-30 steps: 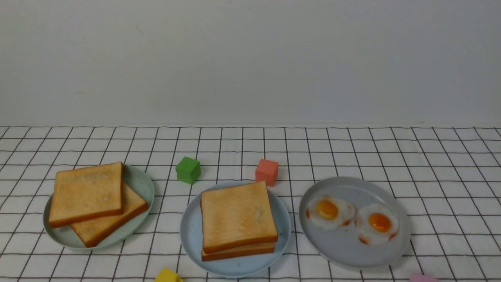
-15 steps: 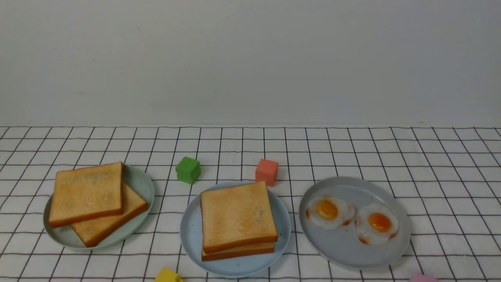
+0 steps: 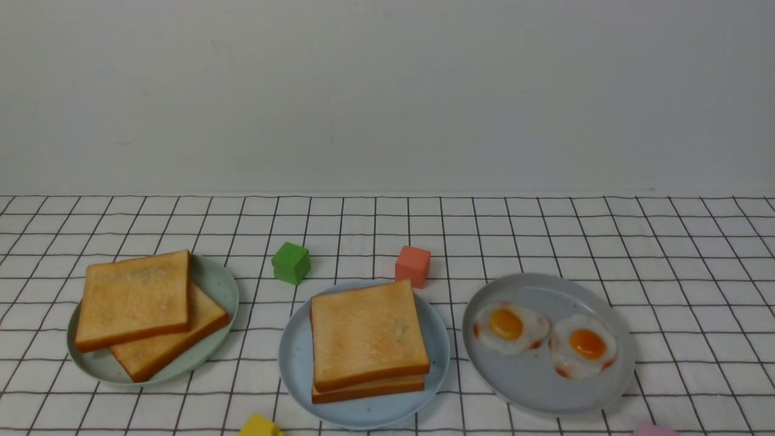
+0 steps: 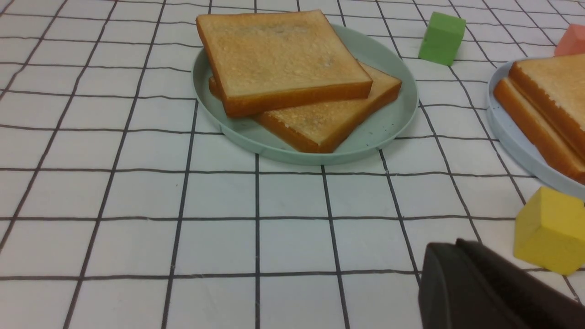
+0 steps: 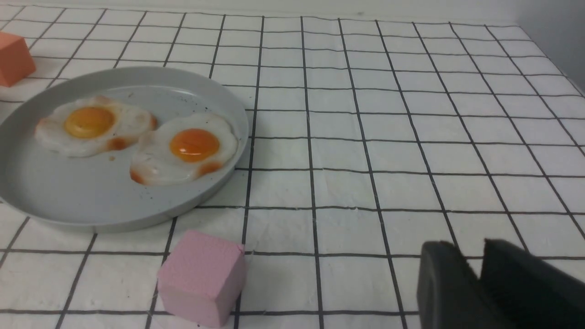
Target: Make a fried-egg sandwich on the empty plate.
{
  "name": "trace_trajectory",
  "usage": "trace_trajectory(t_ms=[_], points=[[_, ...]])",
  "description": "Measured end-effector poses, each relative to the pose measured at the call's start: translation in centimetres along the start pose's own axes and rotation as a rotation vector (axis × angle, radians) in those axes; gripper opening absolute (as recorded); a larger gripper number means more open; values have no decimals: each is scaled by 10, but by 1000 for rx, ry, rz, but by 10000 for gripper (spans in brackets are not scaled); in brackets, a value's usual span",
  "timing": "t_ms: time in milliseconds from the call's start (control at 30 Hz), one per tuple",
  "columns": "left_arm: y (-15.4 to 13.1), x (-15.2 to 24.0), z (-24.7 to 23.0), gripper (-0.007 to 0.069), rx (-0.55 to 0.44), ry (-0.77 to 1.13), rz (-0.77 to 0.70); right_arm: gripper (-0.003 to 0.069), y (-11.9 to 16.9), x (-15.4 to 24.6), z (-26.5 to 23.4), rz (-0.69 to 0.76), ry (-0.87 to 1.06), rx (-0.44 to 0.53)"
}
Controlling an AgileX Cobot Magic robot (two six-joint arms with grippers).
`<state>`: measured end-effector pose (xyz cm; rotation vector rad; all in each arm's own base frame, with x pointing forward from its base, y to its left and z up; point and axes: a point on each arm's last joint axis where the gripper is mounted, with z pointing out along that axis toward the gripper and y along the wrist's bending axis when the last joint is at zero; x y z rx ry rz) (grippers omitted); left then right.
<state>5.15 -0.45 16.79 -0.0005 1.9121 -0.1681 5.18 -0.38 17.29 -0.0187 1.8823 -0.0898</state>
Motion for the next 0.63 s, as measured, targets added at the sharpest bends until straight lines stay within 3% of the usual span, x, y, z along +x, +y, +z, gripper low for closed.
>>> trace_trajectory(t_ms=[633], points=[[0, 0, 0, 18, 0, 0, 1, 161, 0, 0, 0, -1, 0, 0]])
